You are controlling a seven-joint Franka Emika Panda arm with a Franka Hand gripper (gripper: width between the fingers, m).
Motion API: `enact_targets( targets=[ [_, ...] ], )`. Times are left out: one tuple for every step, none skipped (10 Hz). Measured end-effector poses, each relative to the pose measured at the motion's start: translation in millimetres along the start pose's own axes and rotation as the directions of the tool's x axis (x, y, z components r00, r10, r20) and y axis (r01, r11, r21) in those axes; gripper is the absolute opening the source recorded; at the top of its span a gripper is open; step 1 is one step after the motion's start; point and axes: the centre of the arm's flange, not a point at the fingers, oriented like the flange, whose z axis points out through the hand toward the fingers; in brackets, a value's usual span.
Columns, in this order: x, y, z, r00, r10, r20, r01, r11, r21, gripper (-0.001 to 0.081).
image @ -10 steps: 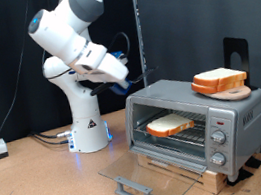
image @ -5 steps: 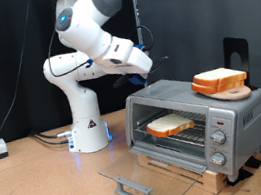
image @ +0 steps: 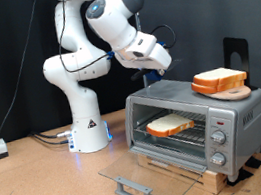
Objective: Make a piece of toast with the oven
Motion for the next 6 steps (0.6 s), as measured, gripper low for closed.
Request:
enact_targets(
  targets=[
    [-1, 1, 0, 1.0, 0.002, 0.0, -0.002, 1.0, 0.001, 0.0394],
    [-2, 1, 2, 0.999, 0.037, -0.001, -0.037, 0.999, -0.003, 0.0394],
    [-6, 1, 6, 0.998, 0.059, 0.006, -0.059, 0.998, -0.014, 0.0394],
    [-11, -1, 11, 0.998, 0.064, 0.017, -0.063, 0.998, -0.025, 0.0394],
    [-12, -4, 16, 0.997, 0.07, 0.016, -0.07, 0.997, -0.035, 0.0394],
    [-9, -8, 21, 0.998, 0.071, 0.0, -0.07, 0.996, -0.046, 0.0394]
  ],
)
